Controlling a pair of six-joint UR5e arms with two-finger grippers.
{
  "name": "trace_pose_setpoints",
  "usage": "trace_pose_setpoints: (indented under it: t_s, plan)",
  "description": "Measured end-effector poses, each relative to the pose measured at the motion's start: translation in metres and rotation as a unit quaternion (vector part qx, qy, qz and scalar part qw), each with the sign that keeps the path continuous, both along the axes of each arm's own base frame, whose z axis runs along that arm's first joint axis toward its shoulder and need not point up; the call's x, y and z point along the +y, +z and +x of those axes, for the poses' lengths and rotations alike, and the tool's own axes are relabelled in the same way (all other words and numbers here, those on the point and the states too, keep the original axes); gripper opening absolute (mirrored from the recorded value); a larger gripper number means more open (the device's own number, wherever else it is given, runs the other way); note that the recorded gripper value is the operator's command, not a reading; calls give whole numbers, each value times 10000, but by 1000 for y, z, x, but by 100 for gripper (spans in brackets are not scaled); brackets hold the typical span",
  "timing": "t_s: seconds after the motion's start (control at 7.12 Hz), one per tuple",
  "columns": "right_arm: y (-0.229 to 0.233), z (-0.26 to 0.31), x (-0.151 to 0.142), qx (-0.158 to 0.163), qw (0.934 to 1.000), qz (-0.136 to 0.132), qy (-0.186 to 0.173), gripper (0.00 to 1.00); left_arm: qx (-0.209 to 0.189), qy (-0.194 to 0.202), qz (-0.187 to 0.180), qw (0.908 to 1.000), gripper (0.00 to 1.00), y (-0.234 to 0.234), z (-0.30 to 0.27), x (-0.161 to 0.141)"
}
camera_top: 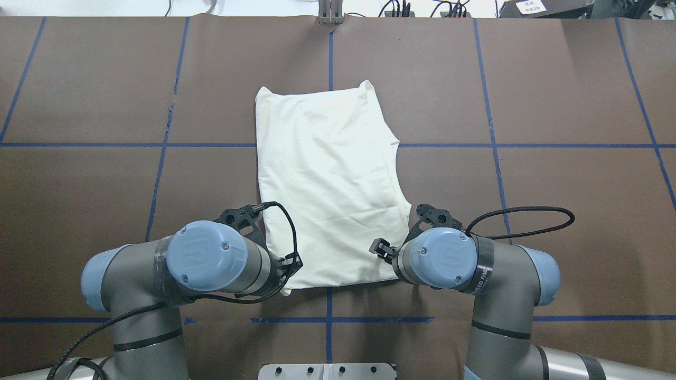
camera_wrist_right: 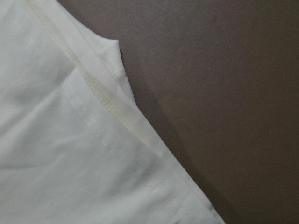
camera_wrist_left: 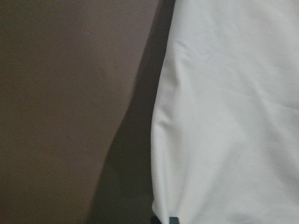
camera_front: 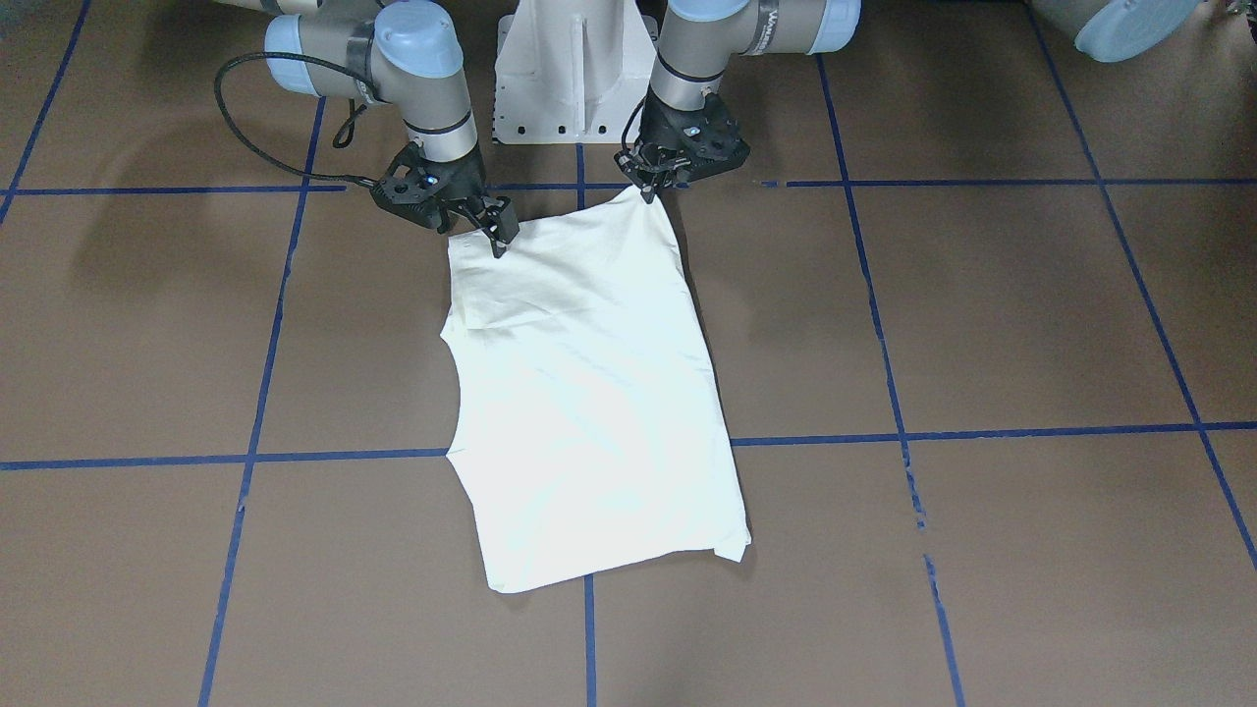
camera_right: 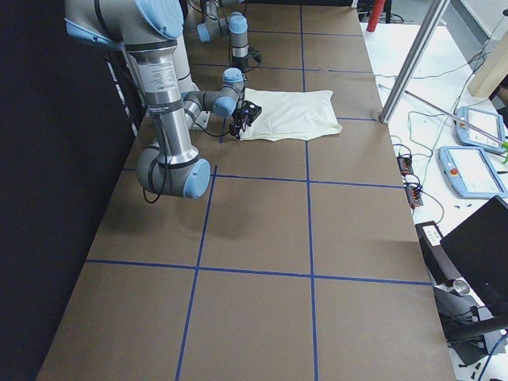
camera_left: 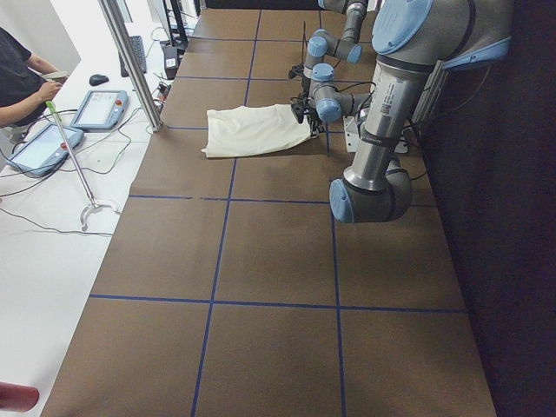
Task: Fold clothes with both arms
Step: 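Close both grippers on the shirt edge nearest the robot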
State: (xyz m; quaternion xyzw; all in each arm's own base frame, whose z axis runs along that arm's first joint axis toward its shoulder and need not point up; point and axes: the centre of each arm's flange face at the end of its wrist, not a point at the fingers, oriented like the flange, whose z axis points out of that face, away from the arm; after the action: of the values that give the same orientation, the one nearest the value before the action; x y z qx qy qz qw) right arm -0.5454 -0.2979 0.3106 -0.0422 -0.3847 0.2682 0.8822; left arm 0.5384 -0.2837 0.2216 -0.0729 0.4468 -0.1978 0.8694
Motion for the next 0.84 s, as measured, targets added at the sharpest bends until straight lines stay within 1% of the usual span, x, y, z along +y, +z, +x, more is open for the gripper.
trace_pose_setpoints:
  t_s: [0.42, 0.56, 0.7, 0.84]
  plan:
    - [6, -4, -3, 77, 9999, 44, -48, 100, 6, 0, 2, 10000, 0, -1, 0, 0]
    - [8, -5, -3, 102, 9999, 39, -52, 92, 8, 0, 2, 10000, 0, -1, 0, 0]
    - [8, -6, -4, 107, 9999, 33, -50, 63, 9, 0, 3, 10000, 0, -1, 0, 0]
    - [7, -6, -4, 95, 9999, 31, -42, 39, 7, 0, 2, 10000, 0, -1, 0, 0]
